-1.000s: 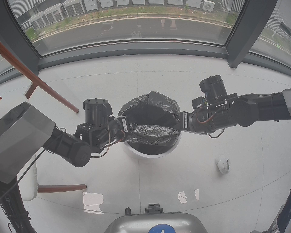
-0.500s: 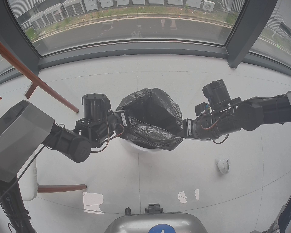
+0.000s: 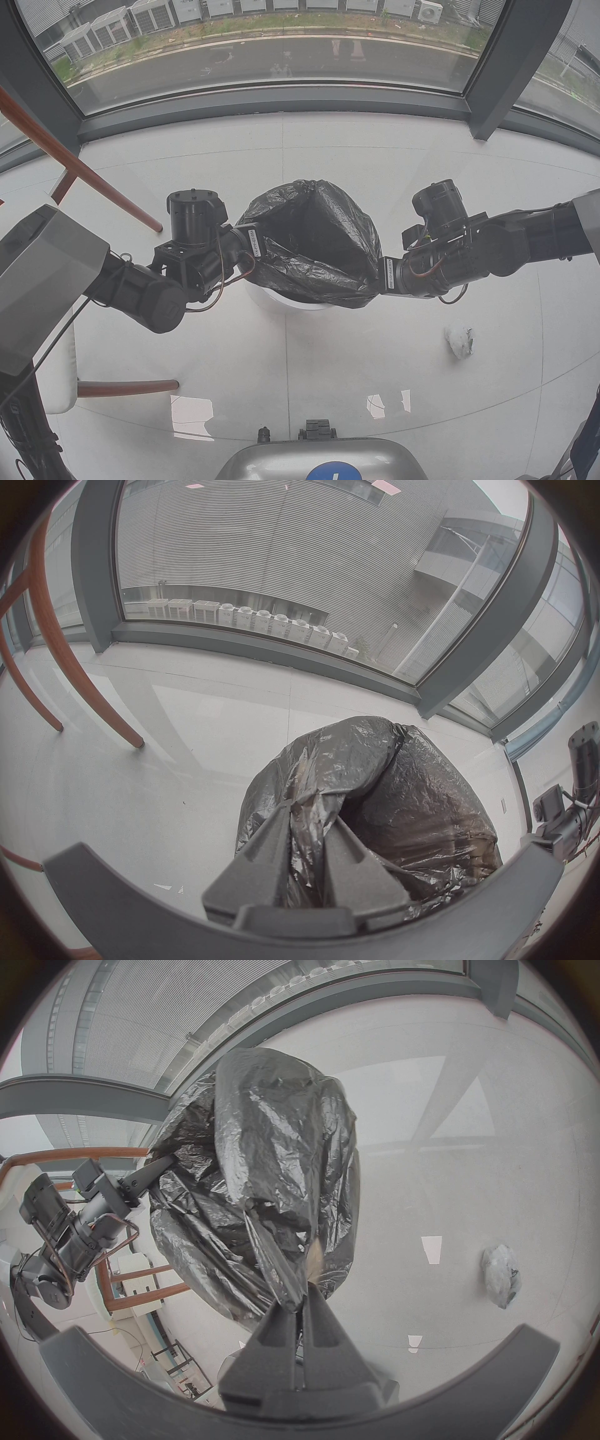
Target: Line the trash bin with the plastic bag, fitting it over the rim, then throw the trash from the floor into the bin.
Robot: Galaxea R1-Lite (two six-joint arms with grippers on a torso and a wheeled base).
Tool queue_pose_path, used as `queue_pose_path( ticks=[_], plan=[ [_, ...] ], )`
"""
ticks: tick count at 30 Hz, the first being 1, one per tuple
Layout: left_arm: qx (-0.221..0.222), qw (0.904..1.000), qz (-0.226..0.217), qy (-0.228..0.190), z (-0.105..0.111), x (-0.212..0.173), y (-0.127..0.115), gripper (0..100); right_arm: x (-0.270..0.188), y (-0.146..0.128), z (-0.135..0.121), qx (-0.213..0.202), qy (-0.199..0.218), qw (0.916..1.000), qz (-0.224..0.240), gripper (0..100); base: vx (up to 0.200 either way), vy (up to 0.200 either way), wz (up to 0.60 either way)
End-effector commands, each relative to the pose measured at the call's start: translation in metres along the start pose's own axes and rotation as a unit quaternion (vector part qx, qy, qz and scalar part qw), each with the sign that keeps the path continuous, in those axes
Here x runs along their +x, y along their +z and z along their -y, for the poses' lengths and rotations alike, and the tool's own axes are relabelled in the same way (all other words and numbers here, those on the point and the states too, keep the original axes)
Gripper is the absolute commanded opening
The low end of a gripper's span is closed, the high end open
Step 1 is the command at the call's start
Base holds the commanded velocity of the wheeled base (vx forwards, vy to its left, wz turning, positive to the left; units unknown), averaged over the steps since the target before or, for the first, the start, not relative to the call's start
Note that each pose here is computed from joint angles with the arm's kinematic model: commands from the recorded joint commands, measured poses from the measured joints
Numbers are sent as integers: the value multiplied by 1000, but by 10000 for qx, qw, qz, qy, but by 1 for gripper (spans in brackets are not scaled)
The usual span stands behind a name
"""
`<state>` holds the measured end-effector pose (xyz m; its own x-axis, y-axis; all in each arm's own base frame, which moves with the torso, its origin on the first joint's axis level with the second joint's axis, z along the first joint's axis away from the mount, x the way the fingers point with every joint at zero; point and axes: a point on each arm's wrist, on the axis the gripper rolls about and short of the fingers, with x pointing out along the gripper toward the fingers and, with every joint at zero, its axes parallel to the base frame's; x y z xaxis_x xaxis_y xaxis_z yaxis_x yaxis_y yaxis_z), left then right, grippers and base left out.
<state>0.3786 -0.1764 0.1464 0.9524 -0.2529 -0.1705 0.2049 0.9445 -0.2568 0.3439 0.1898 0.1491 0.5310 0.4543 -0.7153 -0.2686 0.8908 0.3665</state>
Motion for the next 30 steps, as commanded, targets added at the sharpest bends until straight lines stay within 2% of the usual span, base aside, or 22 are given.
queue_pose_path(
  ticks=[1, 9, 21, 30],
  plan=[
    [-12, 10000, 14, 4, 0, -1, 1, 0, 1, 3, 9, 72, -118, 9999, 36, 0, 0, 0, 0],
    [-44, 9999, 96, -62, 2, -4, 8, 0, 4, 9, 16, 144, -192, 9996, 112, 0, 0, 0, 0],
    [-151, 9995, 269, -117, 8, 1, 19, 0, 14, 0, 2, 4, -32, 10000, -62, 0, 0, 0, 0],
    [-162, 9996, 206, -65, 8, 13, 12, 0, 12, -2, -7, -67, 59, 9999, -63, 0, 0, 0, 0]
  ],
)
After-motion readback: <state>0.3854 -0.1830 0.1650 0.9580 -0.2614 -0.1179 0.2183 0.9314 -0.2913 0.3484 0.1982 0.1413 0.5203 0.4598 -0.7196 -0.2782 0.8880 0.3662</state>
